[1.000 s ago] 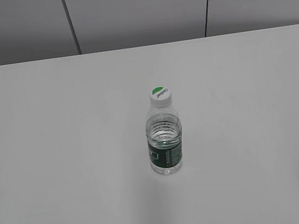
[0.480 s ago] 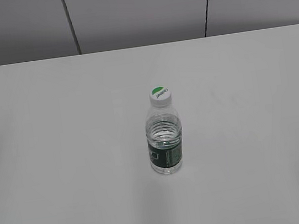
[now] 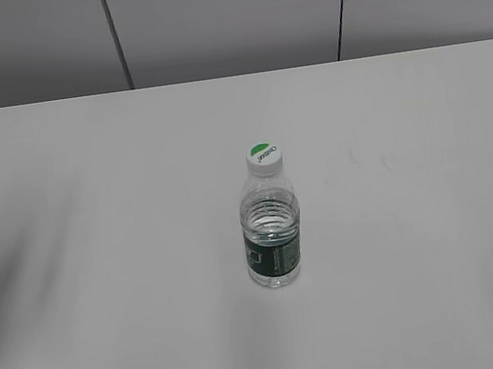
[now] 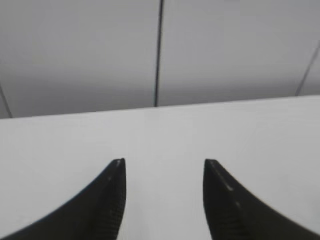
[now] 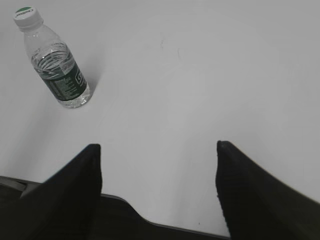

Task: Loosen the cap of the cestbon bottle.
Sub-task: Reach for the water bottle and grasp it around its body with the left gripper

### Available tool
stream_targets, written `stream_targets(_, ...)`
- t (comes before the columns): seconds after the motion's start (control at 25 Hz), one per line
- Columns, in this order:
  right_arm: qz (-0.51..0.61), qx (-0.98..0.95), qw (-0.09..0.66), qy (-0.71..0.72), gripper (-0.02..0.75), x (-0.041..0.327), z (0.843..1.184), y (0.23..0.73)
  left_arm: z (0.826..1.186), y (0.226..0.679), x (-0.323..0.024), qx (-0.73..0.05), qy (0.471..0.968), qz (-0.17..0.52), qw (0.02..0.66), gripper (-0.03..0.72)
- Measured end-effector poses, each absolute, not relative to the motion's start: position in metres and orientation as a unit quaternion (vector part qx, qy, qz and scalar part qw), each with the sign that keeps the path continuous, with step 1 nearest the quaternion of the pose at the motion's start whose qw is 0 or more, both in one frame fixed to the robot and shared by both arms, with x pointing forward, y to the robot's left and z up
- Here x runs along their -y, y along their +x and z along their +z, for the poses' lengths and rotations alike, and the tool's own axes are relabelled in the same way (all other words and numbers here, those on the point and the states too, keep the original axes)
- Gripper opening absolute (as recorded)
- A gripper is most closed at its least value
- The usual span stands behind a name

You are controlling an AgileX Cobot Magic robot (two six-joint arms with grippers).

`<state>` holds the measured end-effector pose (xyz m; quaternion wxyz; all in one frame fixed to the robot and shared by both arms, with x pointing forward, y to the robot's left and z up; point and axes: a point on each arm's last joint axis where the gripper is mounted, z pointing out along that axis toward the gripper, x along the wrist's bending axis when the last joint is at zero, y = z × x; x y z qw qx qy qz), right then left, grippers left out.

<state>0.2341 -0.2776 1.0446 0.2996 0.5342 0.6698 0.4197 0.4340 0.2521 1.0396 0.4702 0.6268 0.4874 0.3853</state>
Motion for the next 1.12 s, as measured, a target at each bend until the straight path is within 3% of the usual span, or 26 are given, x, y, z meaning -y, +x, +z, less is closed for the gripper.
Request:
stream_targets(0.16, 0.42, -0.67, 0.3, 0.534, 0.543, 0.278, 1.045, 0.234, 1.012, 0.441, -0.217, -0.468, 0.683, 0.318, 0.462, 0.502)
stream_targets(0.44, 0.42, -0.67, 0.3, 0.534, 0.543, 0.278, 1.045, 0.234, 0.97, 0.433, -0.165, -0.371, 0.79, 0.25, 0.42, 0.529)
stream_targets(0.8, 0.42, -0.67, 0.3, 0.534, 0.543, 0.278, 1.045, 0.234, 0.934, 0.44, -0.148, -0.364, 0.81, 0.229, 0.398, 0.529)
stream_targets(1.12, 0.42, -0.67, 0.3, 0.534, 0.543, 0.278, 1.045, 0.234, 0.942, 0.439, -0.137, -0.304, 0.804, 0.239, 0.452, 0.577)
